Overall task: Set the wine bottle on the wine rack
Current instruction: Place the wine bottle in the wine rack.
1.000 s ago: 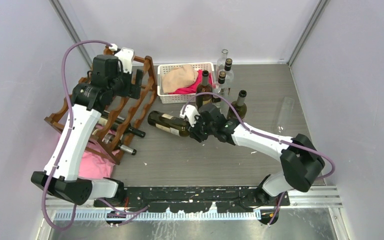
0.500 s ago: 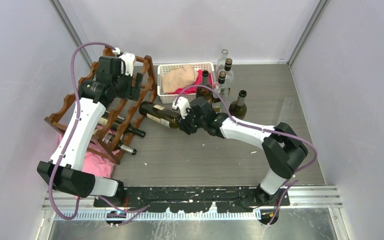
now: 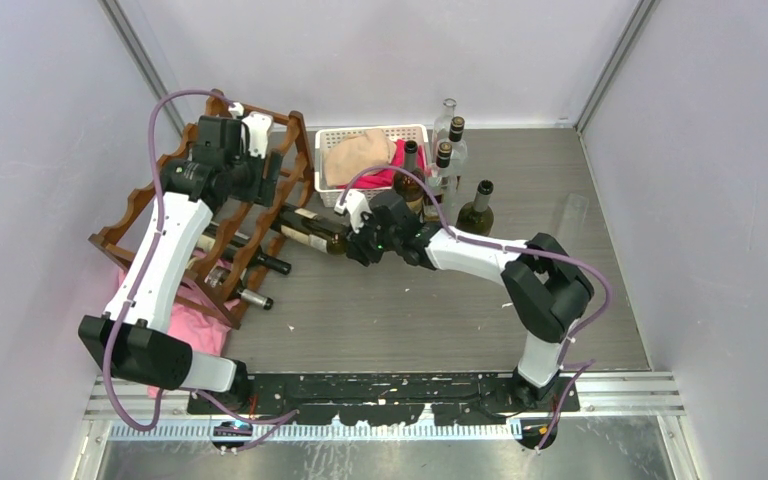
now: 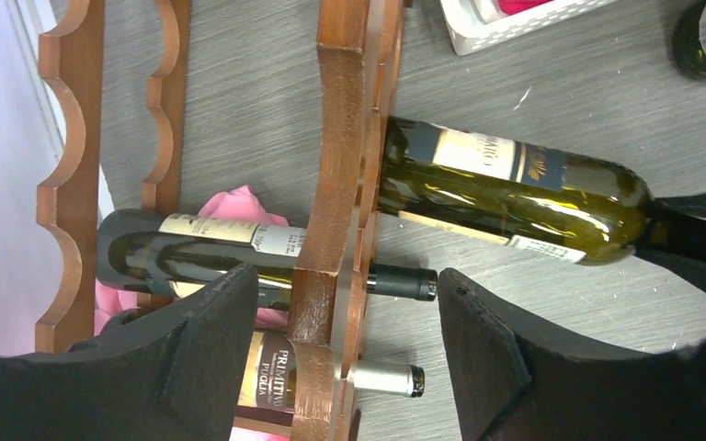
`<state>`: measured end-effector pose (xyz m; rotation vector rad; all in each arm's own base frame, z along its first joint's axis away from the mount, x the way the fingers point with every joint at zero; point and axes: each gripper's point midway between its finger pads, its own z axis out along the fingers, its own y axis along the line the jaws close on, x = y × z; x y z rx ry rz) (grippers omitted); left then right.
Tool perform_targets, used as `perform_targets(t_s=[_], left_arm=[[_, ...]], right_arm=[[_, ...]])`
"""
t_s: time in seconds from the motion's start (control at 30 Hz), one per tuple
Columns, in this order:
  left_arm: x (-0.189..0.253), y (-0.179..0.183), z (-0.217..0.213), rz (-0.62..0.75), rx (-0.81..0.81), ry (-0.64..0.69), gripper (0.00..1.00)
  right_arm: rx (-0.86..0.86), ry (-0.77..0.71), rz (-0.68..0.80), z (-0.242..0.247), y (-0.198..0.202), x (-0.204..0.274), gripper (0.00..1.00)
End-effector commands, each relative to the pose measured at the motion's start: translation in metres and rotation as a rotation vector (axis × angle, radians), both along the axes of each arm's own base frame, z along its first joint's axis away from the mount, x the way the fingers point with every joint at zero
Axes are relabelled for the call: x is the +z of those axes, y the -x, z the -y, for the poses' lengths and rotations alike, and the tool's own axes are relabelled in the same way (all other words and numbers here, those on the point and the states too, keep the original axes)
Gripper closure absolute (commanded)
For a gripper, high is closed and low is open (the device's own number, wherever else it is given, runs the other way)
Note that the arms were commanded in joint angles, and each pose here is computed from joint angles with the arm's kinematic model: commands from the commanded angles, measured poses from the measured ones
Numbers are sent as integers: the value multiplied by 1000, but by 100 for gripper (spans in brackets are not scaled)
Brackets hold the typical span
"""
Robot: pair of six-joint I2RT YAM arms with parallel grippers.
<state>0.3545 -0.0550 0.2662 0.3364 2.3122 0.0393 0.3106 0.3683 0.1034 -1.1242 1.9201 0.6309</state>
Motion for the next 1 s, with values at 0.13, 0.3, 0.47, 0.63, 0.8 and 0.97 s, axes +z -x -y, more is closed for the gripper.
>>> perform_targets(t_s=[0.13, 0.3, 0.47, 0.63, 0.8, 0.97], left_arm=[[-5, 5, 13, -33, -98, 47, 37], [-6, 6, 14, -14, -110, 57, 38], [-2, 4, 14, 19, -107, 59, 38], [-1, 4, 12, 28, -87, 62, 37], [2, 2, 8, 65, -46, 67, 35], [14, -2, 1, 124, 17, 74, 29]], right_arm=[[117, -281, 247, -63, -35, 96, 99], [174, -311, 284, -80, -40, 96, 99], [206, -338, 291, -98, -48, 89, 99], [209, -382, 302, -115, -61, 95, 99], [207, -417, 306, -130, -73, 99, 99], [210, -438, 305, -142, -82, 102, 99]])
